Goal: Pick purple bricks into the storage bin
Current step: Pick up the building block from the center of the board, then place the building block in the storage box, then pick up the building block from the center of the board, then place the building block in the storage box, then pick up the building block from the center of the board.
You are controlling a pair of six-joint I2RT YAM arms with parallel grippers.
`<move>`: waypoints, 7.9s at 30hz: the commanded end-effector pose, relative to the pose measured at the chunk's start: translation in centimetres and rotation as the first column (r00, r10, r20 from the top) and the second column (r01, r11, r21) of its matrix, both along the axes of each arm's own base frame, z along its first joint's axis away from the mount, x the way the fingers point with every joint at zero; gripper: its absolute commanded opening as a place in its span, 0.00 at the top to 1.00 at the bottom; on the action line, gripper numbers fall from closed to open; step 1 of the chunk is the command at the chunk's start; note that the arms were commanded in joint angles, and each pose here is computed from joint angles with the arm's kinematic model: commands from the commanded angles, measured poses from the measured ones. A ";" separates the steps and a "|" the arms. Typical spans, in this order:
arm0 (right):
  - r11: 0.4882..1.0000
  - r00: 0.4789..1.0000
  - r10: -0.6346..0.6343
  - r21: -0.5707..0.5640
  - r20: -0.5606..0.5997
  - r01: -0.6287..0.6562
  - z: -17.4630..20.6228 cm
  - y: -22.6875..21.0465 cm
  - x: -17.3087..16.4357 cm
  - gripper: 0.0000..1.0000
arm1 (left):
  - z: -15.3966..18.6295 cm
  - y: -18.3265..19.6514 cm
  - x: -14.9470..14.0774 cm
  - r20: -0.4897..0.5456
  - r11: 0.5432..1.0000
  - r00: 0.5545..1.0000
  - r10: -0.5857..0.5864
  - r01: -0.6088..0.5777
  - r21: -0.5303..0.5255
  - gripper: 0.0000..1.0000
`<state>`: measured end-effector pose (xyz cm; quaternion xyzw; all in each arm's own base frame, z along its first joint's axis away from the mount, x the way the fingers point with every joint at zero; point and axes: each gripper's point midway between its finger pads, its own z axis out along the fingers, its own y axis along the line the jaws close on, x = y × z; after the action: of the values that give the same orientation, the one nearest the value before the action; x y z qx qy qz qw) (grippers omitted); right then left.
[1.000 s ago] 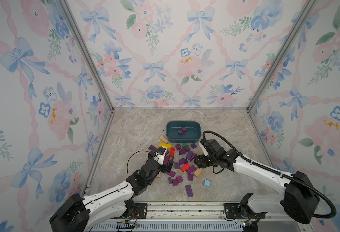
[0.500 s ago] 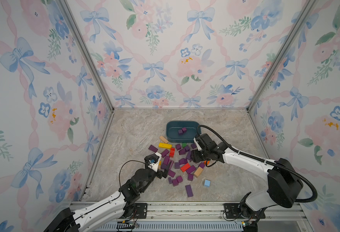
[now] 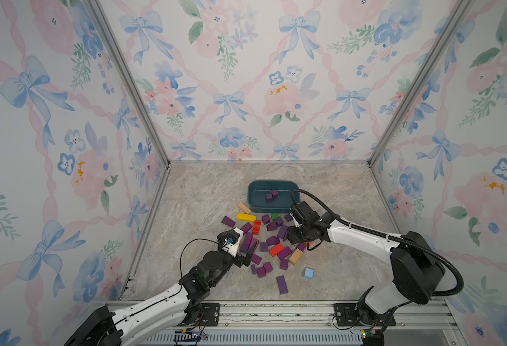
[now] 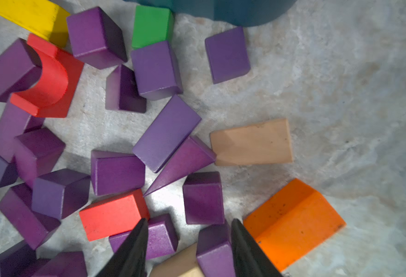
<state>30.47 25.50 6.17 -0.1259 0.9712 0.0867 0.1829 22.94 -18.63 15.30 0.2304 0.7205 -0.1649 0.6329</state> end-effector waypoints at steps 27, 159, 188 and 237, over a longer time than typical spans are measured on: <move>0.997 1.000 -0.001 -0.078 -0.028 -0.001 -3.3 -1.1 1.5 0.67 | 0.2 0.8 0.3 0.042 0.999 0.998 0.047 -0.047 -0.006 0.02; 0.956 0.944 -0.223 0.243 0.243 0.163 6.6 -14.5 -3.2 0.03 | -14.3 11.1 16.9 -0.673 0.575 0.285 0.682 -0.778 0.254 0.67; 0.898 0.956 -0.198 0.431 0.218 0.088 6.9 -12.1 -2.7 0.03 | 2.9 0.5 21.0 -0.416 0.777 0.694 0.588 -0.627 0.054 0.74; 0.972 0.984 -0.087 0.230 0.153 0.051 5.5 -5.5 0.3 0.02 | 6.3 -0.7 11.1 -0.175 0.956 0.955 0.240 -0.264 -0.131 0.05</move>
<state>30.24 19.56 12.22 -0.0816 0.9322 0.2057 0.2864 35.43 -18.72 20.51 0.0524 0.8066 -0.1218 0.5761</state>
